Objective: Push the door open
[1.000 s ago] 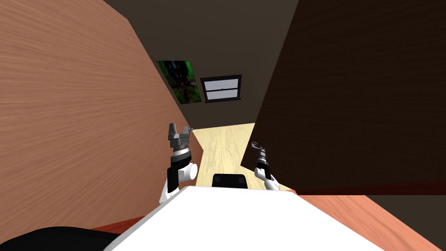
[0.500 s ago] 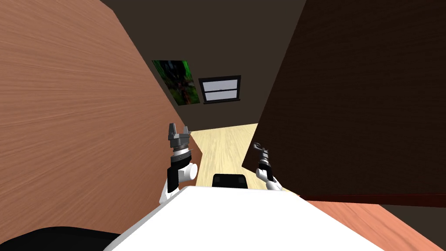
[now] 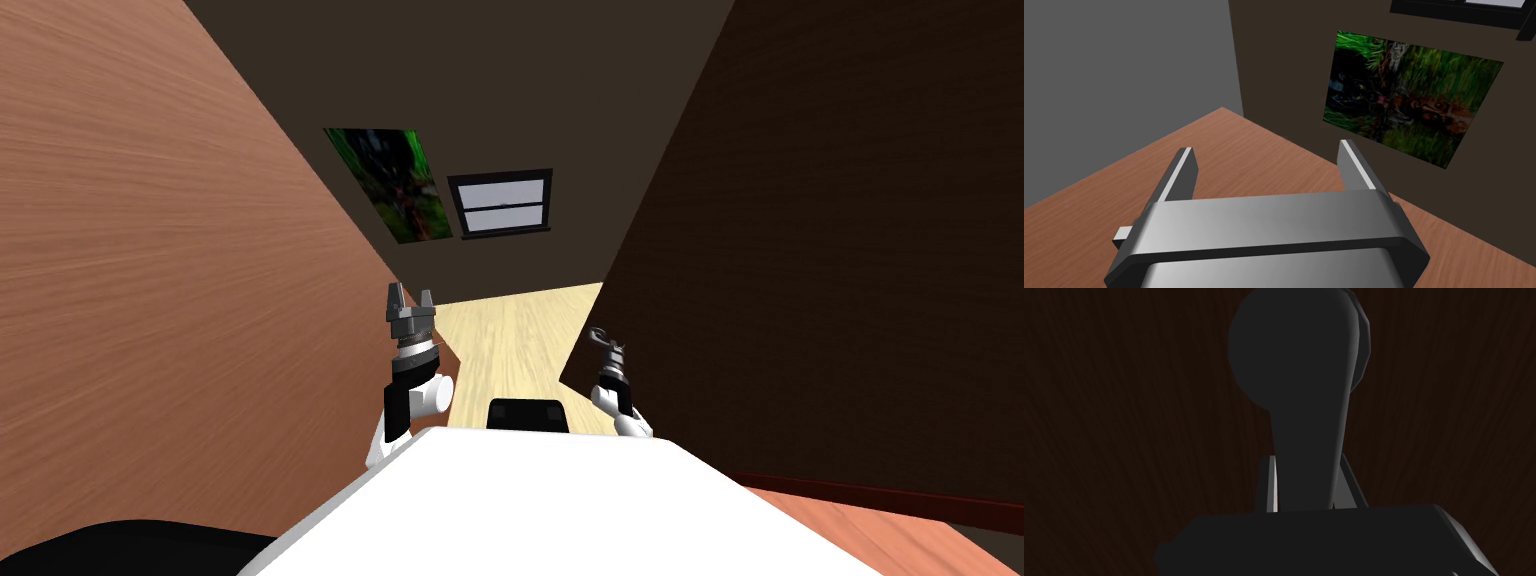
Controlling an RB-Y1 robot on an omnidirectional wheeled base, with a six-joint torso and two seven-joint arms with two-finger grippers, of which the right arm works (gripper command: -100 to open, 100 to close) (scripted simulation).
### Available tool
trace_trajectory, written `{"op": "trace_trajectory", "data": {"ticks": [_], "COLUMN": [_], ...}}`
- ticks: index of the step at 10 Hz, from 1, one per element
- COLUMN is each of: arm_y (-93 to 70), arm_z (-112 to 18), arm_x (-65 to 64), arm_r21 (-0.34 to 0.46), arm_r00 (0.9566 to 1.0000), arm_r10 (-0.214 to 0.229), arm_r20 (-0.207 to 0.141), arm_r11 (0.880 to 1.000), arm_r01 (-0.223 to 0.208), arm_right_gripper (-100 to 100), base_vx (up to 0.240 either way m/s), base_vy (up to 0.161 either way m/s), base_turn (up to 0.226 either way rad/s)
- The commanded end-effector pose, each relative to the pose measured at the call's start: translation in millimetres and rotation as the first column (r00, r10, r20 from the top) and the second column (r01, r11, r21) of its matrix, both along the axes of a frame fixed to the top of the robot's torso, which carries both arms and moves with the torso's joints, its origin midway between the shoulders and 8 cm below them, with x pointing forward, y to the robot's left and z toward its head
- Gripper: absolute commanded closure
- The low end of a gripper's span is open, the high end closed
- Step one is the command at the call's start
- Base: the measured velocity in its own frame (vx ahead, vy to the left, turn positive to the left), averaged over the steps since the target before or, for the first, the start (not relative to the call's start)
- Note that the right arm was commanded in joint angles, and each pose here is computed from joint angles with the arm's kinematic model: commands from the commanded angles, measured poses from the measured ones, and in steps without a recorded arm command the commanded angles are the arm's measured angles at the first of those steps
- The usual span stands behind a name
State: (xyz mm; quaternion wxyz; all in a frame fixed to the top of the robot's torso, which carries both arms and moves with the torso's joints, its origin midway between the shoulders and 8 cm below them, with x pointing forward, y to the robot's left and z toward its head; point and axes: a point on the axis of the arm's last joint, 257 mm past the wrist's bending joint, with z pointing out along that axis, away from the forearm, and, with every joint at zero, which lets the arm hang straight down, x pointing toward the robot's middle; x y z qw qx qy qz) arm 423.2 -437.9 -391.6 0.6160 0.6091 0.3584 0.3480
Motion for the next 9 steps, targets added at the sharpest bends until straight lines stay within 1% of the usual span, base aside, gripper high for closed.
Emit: {"op": "trace_trajectory", "data": {"ticks": [1,4,5,6,7,9], "arm_y": [-5.7,-12.8,-17.4,-30.7,-33.3,-44.8], "arm_z": [2.6,0.4,-2.0,0.7,1.1,2.6], "arm_x": [-2.6,-9.1,-13.8,-19.5,-20.7,-26.8], "arm_r21": [0.003,0.014,0.010,0.002,0.001,-0.002], "arm_r00": [0.9998,0.9985,0.9983,0.9963,0.9958,0.9927], "arm_r10": [-0.021,-0.054,-0.058,-0.086,-0.092,-0.121], "arm_r20": [0.008,0.008,-0.001,0.002,0.003,0.005], "arm_r11": [1.000,0.998,0.998,0.996,0.996,0.993], "arm_r01": [0.021,0.054,0.058,0.086,0.092,0.121], "arm_right_gripper": [100,100,100,100,100,100], "base_vx": [0.194,0.176,0.074,0.124,0.176,0.177], "base_vy": [0.024,0.015,-0.007,-0.019,-0.017,-0.016], "base_turn": [-0.052,-0.045,-0.037,-0.046,-0.031,-0.026]}}
